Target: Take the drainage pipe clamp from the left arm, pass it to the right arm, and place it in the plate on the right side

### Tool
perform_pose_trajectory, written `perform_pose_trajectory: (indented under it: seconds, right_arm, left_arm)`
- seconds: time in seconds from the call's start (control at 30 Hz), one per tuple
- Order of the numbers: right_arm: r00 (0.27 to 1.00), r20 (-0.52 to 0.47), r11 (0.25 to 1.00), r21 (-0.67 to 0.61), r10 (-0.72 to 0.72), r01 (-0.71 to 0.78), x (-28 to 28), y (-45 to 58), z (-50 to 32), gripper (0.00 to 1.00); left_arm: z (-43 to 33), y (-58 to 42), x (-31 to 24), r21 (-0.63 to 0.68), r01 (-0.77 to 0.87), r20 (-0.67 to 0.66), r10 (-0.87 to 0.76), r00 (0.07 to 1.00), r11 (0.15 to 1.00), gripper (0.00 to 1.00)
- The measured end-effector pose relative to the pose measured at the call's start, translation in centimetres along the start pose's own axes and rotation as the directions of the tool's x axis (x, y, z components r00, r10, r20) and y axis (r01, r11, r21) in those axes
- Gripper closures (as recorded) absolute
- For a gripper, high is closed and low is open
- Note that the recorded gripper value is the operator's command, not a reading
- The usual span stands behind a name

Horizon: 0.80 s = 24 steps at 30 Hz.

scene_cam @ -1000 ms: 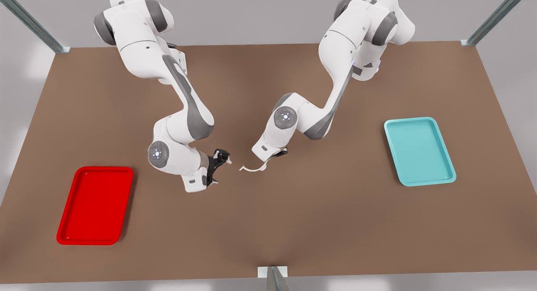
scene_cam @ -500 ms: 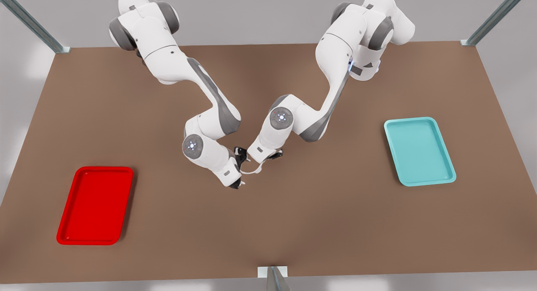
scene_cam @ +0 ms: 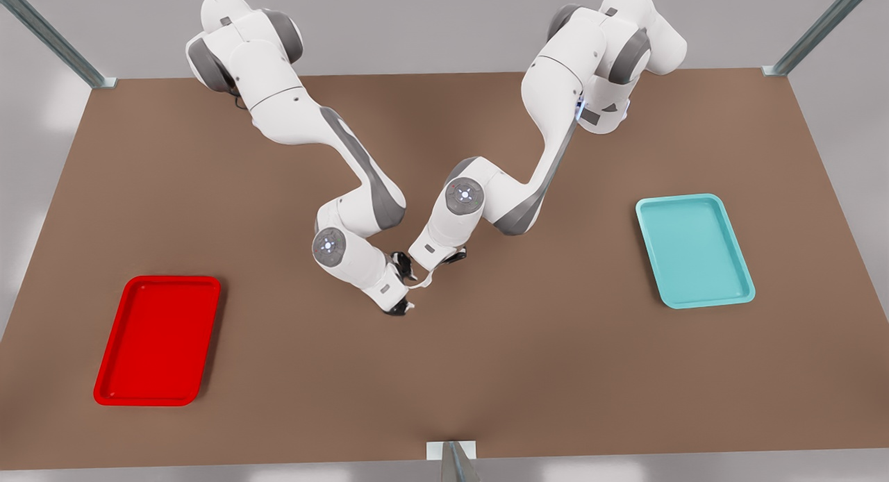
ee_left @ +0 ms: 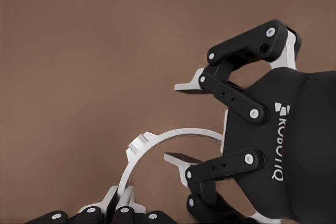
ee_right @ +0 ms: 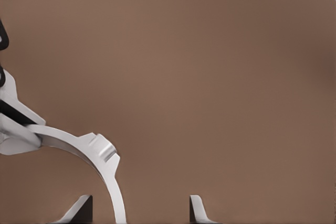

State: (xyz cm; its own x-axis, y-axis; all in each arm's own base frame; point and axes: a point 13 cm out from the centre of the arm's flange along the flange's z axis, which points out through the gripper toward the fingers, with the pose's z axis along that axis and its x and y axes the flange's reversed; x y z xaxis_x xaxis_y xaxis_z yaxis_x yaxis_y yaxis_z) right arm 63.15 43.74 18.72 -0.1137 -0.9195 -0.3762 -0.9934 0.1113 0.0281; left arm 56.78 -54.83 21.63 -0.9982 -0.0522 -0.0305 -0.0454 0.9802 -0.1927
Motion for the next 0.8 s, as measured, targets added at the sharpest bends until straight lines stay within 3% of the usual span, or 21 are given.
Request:
perform_pose_trajectory:
  seconds: [0.07,0.1,0.13,0.17,0.37,0.5,0.63,0.7,0.8]
  right_arm:
    - [1.0,0.002,1.0,0.005,-0.014,0.014,-0.1,-0.1,-0.1,0.76]
    - [1.0,0.004,1.0,0.006,-0.02,0.02,-0.2,-0.2,-0.2,0.79]
    - [1.0,0.005,1.0,0.005,-0.026,0.026,-0.2,-0.1,-0.2,0.79]
    - [0.999,0.006,0.999,0.006,-0.032,0.032,-0.2,-0.2,-0.2,0.79]
    - [0.999,0.012,0.999,0.015,-0.038,0.038,-0.1,-0.7,-0.5,0.79]
    - [1.0,0.008,1.0,0.018,-0.021,0.021,1.2,-1.5,-0.6,0.79]
    - [0.994,-0.02,0.994,0.027,0.107,-0.106,10.5,-5.9,-2.6,0.79]
    - [0.982,-0.031,0.982,0.032,0.187,-0.186,17.1,-8.0,-4.9,0.79]
    - [0.955,-0.042,0.955,0.049,0.294,-0.292,28.4,-11.4,-8.4,0.79]
  left_arm:
    - [0.0,0.0,0.0,0.0,0.002,0.0,-0.002,1.0,1.0,0.79]
    - [0.1,0.0,0.0,0.0,0.004,-0.001,-0.004,1.0,1.0,0.55]
    - [0.1,0.0,0.0,0.003,0.005,-0.003,-0.005,1.0,1.0,0.38]
    - [0.1,-0.1,0.0,0.008,0.006,-0.004,-0.006,1.0,1.0,0.0]
    - [-1.6,0.9,-1.1,0.02,0.008,-0.009,-0.008,1.0,1.0,0.0]
    - [-14.1,12.7,-7.9,-0.024,0.13,-0.016,-0.13,0.991,0.991,0.0]
    - [-24.8,32.1,-12.9,-0.167,0.253,-0.015,-0.259,0.966,0.953,0.0]
    - [-27.3,39.4,-11.2,-0.223,0.273,-0.067,-0.294,0.954,0.936,0.0]
    - [-24.6,42.1,-8.2,-0.283,0.191,-0.204,-0.254,0.945,0.94,0.0]
